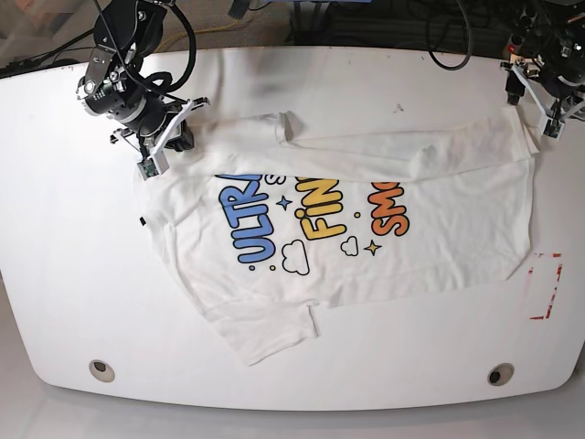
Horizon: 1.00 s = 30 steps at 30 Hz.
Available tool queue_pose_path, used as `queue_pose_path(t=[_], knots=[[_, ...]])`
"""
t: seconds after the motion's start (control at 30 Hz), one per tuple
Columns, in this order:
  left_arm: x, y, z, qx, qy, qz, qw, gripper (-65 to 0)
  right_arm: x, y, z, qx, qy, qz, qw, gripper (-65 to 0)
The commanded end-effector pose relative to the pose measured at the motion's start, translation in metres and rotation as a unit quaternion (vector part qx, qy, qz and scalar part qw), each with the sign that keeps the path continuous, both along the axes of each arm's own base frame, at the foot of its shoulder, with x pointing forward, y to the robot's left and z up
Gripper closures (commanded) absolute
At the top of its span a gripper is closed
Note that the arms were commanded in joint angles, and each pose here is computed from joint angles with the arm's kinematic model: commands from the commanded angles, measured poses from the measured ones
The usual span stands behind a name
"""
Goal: Fold the T-shirt properly
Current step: 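Pull the held edge away from the right gripper with the left gripper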
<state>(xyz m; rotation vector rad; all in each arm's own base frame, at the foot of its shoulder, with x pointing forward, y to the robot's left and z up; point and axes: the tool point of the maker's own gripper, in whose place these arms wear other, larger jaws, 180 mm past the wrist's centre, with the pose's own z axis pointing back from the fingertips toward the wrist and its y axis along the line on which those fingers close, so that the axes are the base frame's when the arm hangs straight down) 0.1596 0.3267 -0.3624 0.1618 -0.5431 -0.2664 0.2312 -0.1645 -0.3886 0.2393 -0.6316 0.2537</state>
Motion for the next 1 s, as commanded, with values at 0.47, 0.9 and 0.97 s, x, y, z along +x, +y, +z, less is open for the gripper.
queue_pose_path(t=[0.47,0.9,0.97], knots=[[-0.02,0.035,-0.022,-0.135,-0.001,0.146,0.98,-45.8,0.008,-0.001,0.01,0.001,-0.023,0.001,0.9997,0.0],[-0.025,0.0,-0.059,-0.254,0.019,0.158,0.954,-45.8,0.008,-0.001,0.01,0.001,-0.022,0.001,0.9998,0.0],[-0.023,-0.007,-0.062,-0.266,0.021,0.153,0.951,-45.8,0.007,-0.001,0.009,0.001,-0.021,0.001,0.9998,0.0]])
